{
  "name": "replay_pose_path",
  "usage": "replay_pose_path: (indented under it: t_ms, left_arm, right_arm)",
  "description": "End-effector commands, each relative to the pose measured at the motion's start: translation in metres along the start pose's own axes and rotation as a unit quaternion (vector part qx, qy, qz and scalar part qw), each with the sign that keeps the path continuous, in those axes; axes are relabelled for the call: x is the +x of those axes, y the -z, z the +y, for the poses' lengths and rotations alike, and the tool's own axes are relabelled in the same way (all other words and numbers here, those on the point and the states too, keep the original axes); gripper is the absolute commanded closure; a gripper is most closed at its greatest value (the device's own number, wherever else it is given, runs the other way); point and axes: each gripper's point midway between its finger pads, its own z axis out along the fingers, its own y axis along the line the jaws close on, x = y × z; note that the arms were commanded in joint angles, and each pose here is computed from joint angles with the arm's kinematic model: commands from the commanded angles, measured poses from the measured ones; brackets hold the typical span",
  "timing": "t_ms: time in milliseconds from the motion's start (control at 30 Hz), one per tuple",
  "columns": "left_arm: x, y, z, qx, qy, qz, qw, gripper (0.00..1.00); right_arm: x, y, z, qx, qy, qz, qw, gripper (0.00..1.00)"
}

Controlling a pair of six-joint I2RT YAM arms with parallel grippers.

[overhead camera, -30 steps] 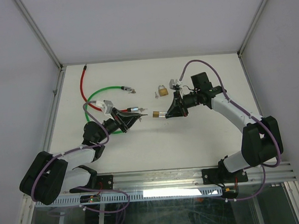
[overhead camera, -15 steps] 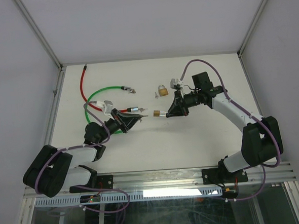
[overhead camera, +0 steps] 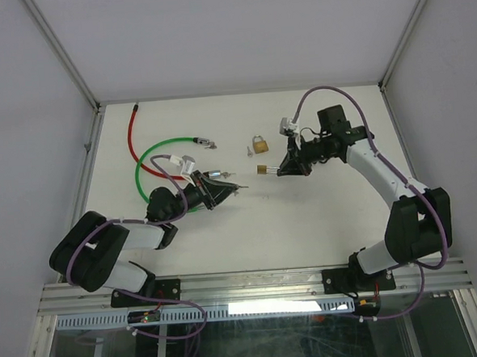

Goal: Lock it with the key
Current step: Place the key at the center of the board.

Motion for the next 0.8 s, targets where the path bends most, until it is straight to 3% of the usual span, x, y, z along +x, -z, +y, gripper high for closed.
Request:
replay_pose_path:
  t_ms: [0, 267, 567, 767]
  left_arm:
    - [0.001, -0.024, -0.014, 0.02, -0.031, -0.007, 0.999, 1.0]
    - [0.029, -0.064, -0.047, 0.062, -0.025, 0.002, 0.998, 1.0]
    - [0.084, -0.127, -0.065, 0.09, 0.041, 0.027, 0.995, 1.0]
    - [0.115, -0.17, -0.055, 0.05, 0.08, 0.064, 0.993, 1.0]
  right_arm:
    - [-0.013, 0.03, -0.017, 0.044, 0.023, 0.016, 0.999, 1.0]
    - [0.035, 0.074, -0.024, 0.107, -0.071, 0.079, 0.989, 1.0]
    - [0.09, 0.136, -0.03, 0.162, -0.204, 0.046, 0.964, 1.0]
    - [0.121, 0.152, -0.036, 0.204, -0.269, 0.06, 0.939, 1.0]
